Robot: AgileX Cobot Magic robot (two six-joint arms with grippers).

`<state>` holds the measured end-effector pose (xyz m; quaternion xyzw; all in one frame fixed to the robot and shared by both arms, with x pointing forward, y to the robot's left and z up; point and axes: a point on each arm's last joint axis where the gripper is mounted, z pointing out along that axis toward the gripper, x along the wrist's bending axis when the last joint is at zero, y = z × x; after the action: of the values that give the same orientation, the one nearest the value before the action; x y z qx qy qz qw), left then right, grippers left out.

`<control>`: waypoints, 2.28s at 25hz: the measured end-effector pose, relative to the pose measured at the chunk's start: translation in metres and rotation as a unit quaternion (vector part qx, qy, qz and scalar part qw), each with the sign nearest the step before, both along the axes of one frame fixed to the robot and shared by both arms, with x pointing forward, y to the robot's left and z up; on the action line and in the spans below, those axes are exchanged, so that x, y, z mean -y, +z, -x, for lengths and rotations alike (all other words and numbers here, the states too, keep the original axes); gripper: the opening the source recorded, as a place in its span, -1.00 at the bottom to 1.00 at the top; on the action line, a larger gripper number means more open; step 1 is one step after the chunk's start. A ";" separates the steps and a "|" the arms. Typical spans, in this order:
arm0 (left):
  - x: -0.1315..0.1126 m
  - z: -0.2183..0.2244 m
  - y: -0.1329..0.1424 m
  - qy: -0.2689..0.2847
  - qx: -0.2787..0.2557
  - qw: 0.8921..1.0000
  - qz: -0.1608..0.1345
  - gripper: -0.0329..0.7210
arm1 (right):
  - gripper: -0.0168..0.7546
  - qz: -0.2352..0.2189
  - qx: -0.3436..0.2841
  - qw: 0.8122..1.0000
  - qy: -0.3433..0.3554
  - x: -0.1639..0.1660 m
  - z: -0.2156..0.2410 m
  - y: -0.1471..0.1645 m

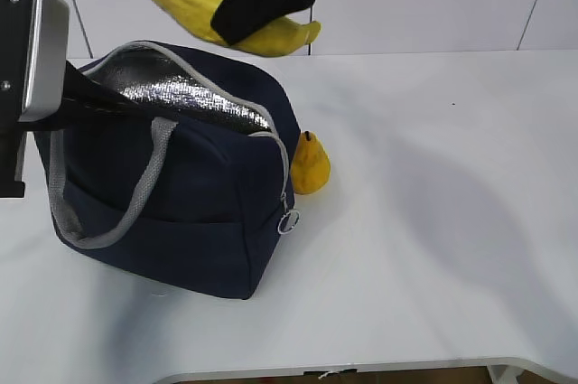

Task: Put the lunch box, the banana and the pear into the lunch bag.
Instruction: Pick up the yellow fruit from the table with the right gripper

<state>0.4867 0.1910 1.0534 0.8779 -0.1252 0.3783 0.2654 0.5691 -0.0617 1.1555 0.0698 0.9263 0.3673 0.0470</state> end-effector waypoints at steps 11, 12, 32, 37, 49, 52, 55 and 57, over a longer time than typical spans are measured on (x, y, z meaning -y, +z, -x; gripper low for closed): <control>0.000 0.000 0.000 -0.001 0.000 1.000 0.000 -0.95 | -0.13 0.060 -0.009 0.997 0.047 -0.031 -0.005 -0.044; 0.000 0.000 0.000 -0.001 0.000 1.000 0.000 -0.95 | -0.13 0.061 -0.010 0.997 0.050 -0.032 -0.007 -0.048; 0.000 0.000 0.000 0.000 0.001 1.000 0.000 -0.94 | -0.13 0.078 -0.058 0.994 0.044 -0.055 -0.009 -0.084; -0.001 -0.001 0.001 0.004 0.006 1.000 -0.002 -0.95 | -0.13 0.083 -0.057 0.994 0.039 -0.054 -0.002 -0.080; -0.001 -0.001 0.001 0.003 0.007 1.000 -0.005 -0.95 | -0.13 0.066 -0.095 0.991 0.069 -0.055 0.008 -0.102; -0.001 -0.001 0.001 0.003 0.007 1.000 -0.005 -0.95 | -0.13 0.061 -0.096 0.991 0.071 -0.056 0.009 -0.101; -0.001 -0.001 0.001 0.003 0.007 1.000 -0.005 -0.95 | -0.13 0.061 -0.096 0.991 0.071 -0.056 0.009 -0.101; -0.001 -0.001 0.001 0.003 0.007 1.000 -0.005 -0.95 | -0.12 0.061 -0.096 0.991 0.071 -0.056 0.009 -0.101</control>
<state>0.4873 0.1920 1.0541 0.8770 -0.1258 0.3845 0.2592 0.5605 -0.0058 1.0544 0.0356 0.9499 0.3038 -0.0639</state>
